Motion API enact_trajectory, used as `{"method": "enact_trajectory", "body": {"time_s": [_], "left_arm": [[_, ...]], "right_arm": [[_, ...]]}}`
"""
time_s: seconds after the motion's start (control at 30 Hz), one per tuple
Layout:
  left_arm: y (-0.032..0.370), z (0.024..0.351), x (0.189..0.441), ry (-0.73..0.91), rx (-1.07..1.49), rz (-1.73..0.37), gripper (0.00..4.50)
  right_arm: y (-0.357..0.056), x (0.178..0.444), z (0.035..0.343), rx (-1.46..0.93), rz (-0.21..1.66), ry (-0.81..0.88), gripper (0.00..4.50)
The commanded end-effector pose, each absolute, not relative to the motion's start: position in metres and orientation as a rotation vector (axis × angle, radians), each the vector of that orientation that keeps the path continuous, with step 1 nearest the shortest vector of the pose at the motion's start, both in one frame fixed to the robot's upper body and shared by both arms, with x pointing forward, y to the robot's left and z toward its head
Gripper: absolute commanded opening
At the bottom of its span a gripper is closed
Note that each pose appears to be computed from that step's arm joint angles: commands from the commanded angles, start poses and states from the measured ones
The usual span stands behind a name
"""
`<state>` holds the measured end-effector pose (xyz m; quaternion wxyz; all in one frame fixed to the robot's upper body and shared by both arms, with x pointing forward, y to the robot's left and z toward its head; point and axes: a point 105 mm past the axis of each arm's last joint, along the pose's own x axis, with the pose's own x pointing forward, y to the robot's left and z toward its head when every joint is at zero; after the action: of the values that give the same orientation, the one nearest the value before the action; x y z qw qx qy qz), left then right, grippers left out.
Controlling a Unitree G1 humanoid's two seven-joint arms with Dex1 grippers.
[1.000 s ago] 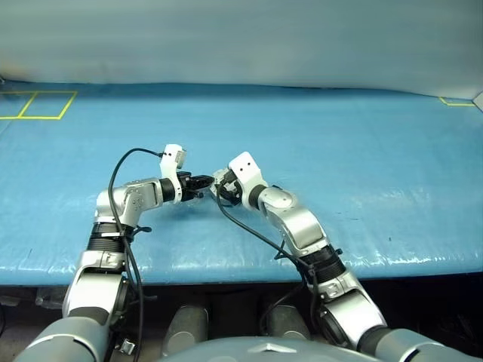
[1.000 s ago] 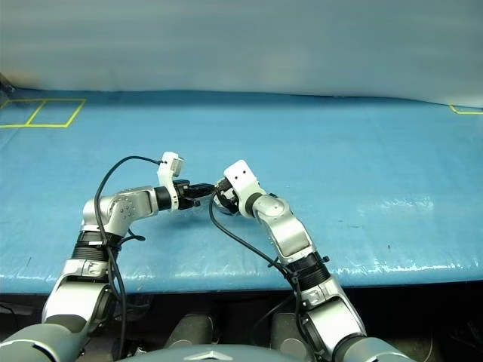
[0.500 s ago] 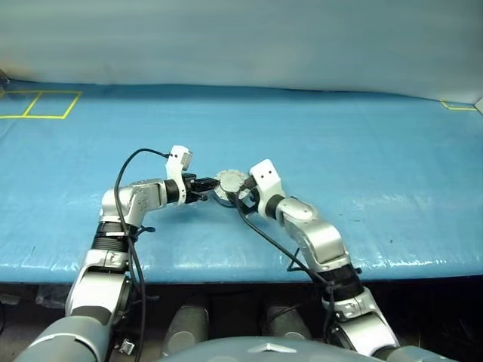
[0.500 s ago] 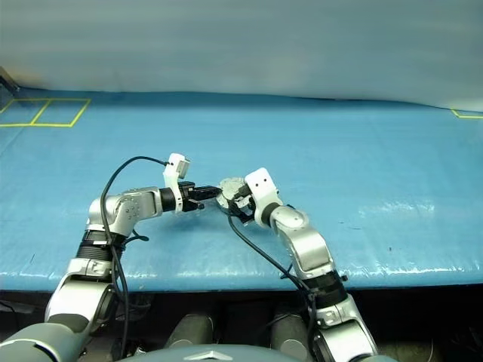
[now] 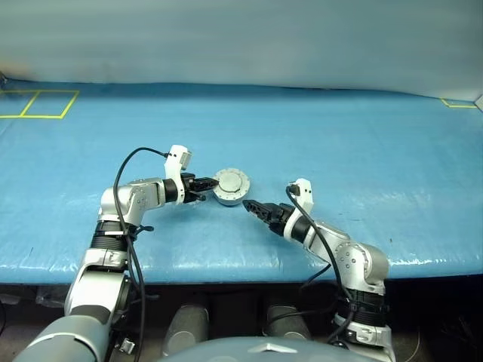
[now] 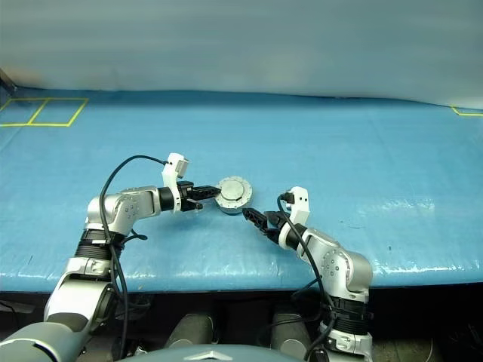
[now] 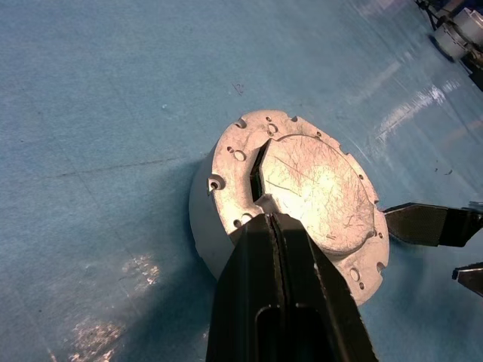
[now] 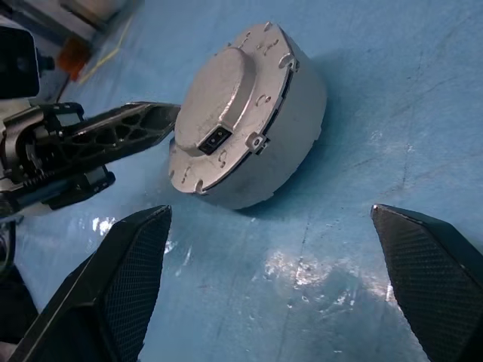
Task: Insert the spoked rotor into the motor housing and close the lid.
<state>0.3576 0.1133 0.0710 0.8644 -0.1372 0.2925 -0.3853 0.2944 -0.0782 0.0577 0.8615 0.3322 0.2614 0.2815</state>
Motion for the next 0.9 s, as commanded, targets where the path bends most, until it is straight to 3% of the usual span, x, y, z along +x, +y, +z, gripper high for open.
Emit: {"method": "enact_trajectory", "body": {"time_s": [0.03,0.4,0.9], "left_arm": [[0.115,0.053,0.352,0.682,-0.266,-0.787,0.0],[0.12,0.051,0.348,0.686,-0.264,-0.772,0.0],[0.118,0.048,0.347,0.694,-0.266,-0.774,0.0]], "right_arm": [[-0.064,0.297,0.065,0.893,0.582,0.556,4.48],[-0.022,0.308,0.082,1.227,0.614,0.551,4.48],[-0.002,0.306,0.078,1.334,0.622,0.593,4.48]]}}
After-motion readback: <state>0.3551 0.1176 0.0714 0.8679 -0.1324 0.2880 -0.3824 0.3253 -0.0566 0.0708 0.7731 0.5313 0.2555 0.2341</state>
